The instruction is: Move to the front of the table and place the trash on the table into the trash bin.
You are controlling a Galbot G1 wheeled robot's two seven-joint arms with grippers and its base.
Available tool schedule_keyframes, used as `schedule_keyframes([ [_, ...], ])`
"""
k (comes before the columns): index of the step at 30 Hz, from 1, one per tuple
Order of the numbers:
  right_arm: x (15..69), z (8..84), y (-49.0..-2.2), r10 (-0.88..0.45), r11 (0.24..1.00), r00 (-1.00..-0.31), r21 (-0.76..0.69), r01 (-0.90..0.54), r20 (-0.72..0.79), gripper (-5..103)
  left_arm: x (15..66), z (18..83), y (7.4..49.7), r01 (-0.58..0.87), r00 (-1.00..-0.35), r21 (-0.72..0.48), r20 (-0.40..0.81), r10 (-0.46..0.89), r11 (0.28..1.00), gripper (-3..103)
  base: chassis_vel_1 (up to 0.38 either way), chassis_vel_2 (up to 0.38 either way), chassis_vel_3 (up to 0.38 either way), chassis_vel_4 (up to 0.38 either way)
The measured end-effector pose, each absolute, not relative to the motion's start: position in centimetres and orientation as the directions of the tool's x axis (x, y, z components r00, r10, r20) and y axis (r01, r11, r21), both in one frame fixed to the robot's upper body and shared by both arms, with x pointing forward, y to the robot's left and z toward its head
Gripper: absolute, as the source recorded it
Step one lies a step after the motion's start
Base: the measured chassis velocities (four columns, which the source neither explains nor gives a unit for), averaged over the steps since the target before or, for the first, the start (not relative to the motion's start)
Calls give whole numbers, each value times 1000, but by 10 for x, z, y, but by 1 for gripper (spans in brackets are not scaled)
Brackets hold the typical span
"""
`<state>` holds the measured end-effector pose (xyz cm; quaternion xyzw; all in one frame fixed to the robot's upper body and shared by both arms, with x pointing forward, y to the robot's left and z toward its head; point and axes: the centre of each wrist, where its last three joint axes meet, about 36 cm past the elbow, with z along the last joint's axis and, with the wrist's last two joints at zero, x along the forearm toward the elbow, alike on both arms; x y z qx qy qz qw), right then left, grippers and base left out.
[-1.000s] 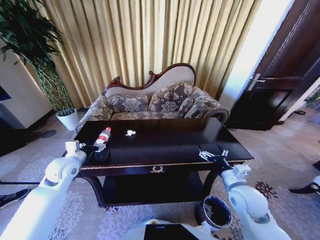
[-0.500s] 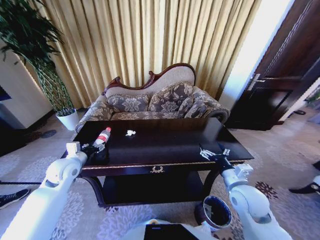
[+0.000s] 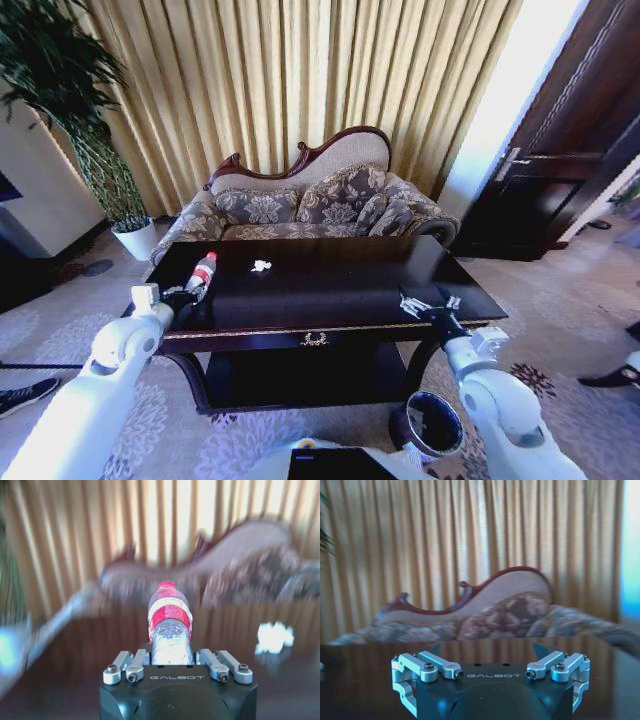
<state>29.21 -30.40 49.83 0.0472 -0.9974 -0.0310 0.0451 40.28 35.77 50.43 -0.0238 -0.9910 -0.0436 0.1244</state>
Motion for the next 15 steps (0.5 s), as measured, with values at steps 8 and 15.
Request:
schedule_keyframes([
  [8, 318, 532, -305, -301, 913, -953, 293, -283, 17, 100, 432, 507, 338, 136, -959, 501, -150, 240, 855, 35, 0, 0, 0, 0],
  [15, 349, 567, -294, -475, 787, -876, 407, -464, -82, 100, 463, 517, 315, 148, -869, 637, -282, 407, 757, 35, 0, 0, 0, 0],
])
